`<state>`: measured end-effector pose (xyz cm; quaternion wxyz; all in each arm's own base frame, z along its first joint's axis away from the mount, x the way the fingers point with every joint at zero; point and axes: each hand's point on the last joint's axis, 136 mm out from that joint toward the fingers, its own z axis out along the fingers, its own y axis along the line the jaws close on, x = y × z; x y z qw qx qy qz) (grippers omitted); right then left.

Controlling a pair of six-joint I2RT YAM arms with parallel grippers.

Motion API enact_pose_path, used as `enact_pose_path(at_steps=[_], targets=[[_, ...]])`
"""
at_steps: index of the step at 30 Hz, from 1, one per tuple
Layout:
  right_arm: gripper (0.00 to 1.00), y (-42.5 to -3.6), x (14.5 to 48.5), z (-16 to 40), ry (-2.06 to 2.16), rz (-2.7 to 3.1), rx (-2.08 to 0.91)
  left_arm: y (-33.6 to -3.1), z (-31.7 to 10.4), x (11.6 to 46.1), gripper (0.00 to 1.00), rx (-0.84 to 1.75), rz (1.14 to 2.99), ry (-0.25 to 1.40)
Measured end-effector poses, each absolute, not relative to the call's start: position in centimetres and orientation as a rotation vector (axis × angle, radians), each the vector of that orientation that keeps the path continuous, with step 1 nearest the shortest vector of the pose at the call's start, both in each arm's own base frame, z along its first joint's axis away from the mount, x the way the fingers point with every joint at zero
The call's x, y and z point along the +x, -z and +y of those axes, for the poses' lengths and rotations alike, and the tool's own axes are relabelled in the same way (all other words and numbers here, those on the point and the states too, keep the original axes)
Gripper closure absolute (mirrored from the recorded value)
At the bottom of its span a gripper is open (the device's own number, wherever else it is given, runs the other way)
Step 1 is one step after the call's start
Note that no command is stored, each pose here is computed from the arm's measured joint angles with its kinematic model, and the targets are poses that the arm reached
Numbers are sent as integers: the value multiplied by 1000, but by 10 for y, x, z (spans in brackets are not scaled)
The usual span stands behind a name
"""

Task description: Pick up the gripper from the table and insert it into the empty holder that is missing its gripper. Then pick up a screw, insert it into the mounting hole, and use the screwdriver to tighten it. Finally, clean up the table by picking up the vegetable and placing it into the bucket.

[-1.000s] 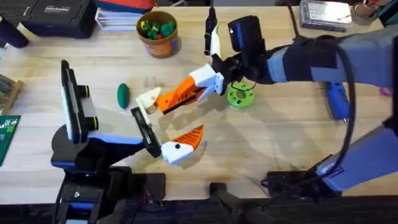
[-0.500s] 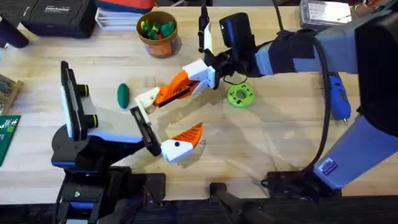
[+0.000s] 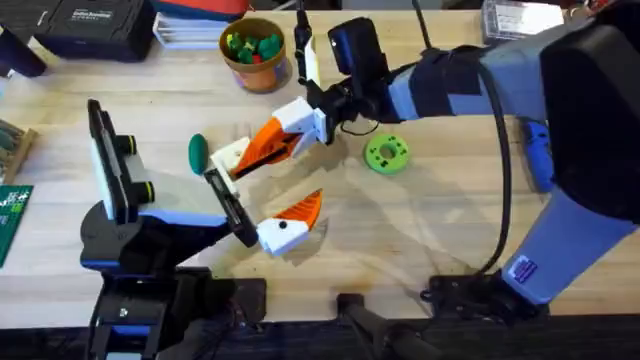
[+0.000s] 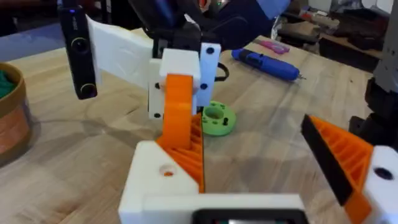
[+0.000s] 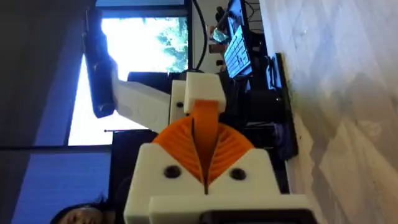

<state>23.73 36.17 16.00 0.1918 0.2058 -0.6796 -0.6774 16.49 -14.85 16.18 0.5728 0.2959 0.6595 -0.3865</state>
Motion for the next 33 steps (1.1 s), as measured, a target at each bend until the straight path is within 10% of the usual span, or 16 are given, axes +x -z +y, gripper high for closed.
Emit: enact_pose_path(at_steps=[33], targets=[[946,-156,245,369,1872,-1976,502,-160,-145,171,15,651,1571,894]])
